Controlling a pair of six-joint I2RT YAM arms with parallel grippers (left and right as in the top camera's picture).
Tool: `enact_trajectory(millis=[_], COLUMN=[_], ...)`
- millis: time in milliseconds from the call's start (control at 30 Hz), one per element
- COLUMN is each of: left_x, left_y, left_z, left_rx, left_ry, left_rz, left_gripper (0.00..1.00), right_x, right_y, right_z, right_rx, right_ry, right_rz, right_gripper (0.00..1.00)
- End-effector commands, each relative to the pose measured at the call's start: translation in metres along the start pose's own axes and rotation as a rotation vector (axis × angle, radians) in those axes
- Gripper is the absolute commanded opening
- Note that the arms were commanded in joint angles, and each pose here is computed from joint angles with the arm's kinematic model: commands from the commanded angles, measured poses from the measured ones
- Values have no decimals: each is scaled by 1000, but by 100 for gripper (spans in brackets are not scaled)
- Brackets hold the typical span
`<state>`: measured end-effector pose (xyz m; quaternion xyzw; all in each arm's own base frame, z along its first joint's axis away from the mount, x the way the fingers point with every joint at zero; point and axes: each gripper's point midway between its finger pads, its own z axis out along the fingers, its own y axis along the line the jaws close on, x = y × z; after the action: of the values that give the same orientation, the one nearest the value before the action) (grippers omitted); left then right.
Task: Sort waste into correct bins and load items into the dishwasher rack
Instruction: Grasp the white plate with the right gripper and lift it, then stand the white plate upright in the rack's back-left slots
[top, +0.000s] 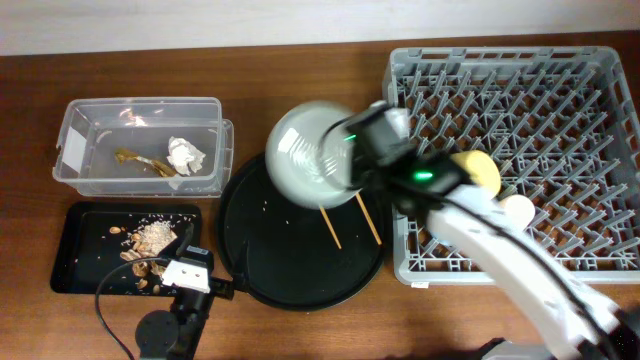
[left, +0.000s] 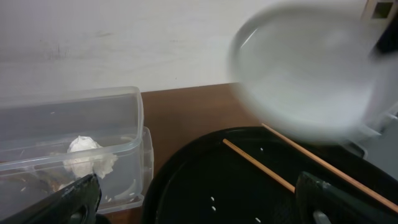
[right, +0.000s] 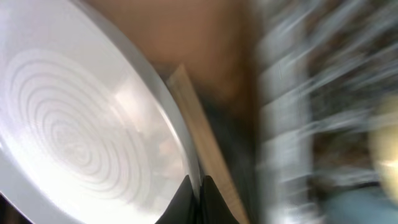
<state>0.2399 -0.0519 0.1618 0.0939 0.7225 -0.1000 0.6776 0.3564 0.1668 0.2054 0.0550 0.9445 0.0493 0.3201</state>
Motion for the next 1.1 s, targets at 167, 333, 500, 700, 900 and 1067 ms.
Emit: enact_trajectory(millis=[167,333,500,700,900,1067], left_x=[2,2,2,2,2,2], left_y=[0,0,0,0,0,0], left_z=[0,0,0,0,0,0], left_rx=[1,0,1,0,1,1], left_ry=[4,4,4,4,4,4], left_rz=[-7,-8,-7,-8,-8,-7], left_gripper=[100,99,99,99,99,99], right_x=[-105,-133,-137,-128,-120,-118], right_y=[-213,-235,-243,-253,-210,-180], right_z=[-61,-31,11,43,44,30], right_rx=[715,785,885,999,987,1054], right_ry=[-347,-385,-356,-277,-239,-283], right_rz=[56,25,-33,-130,-281,-324], right_gripper=[4,4,4,4,18,46])
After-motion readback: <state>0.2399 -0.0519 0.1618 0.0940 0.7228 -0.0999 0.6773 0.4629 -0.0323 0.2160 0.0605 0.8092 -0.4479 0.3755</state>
